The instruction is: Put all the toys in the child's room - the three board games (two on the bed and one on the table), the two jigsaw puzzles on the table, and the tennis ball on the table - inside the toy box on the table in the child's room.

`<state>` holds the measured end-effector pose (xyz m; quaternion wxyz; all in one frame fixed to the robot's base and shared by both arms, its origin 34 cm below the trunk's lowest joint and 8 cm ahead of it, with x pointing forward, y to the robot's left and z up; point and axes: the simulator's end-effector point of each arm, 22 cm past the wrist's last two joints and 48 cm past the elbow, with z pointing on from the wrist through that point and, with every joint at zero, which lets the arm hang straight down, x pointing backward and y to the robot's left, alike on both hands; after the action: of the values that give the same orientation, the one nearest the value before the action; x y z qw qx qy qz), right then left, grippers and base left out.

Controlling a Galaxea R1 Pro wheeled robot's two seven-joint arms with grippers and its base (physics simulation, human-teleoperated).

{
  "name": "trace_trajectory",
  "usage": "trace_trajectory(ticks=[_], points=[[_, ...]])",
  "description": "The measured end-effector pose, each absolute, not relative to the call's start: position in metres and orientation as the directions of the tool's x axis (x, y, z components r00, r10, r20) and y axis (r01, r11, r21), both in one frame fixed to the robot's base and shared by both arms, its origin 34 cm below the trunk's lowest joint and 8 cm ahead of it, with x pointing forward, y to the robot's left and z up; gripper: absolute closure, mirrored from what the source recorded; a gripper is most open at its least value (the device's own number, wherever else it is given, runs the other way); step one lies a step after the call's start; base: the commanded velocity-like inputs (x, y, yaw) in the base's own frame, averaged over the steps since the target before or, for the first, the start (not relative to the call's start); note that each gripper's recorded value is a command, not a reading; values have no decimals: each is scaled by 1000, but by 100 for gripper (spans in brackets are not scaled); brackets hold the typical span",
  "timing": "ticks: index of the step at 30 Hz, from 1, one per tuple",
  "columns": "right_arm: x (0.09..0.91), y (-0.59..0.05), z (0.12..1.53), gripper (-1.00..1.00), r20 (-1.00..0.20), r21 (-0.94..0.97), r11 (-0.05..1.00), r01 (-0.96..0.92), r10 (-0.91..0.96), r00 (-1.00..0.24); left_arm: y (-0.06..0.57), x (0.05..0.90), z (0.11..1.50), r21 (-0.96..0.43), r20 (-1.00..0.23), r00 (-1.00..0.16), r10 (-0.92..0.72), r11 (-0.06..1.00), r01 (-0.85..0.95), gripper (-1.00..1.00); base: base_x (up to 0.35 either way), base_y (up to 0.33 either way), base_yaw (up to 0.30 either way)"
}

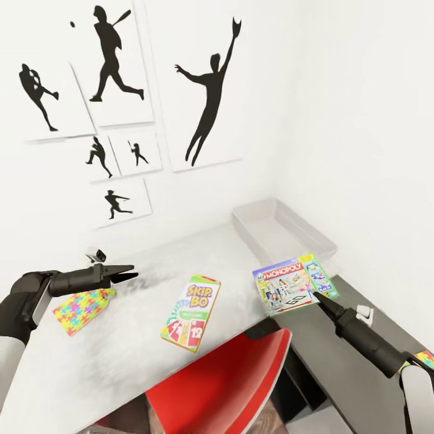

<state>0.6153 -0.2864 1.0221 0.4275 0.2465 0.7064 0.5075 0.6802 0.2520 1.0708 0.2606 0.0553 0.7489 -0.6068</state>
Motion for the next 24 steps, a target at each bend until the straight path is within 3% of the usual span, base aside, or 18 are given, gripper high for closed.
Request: trace_trajectory(ticks=[8, 24], points=[[615, -286, 1022, 100, -355, 927, 364, -87, 781, -513, 252, 680, 1071, -880, -457, -858, -233, 257, 399, -100, 81, -89, 245], [615, -286, 1024, 100, -353, 929, 359, -91, 783, -512, 251, 680, 1071, -880, -457, -858, -233, 256, 400, -100, 85, -10, 29]])
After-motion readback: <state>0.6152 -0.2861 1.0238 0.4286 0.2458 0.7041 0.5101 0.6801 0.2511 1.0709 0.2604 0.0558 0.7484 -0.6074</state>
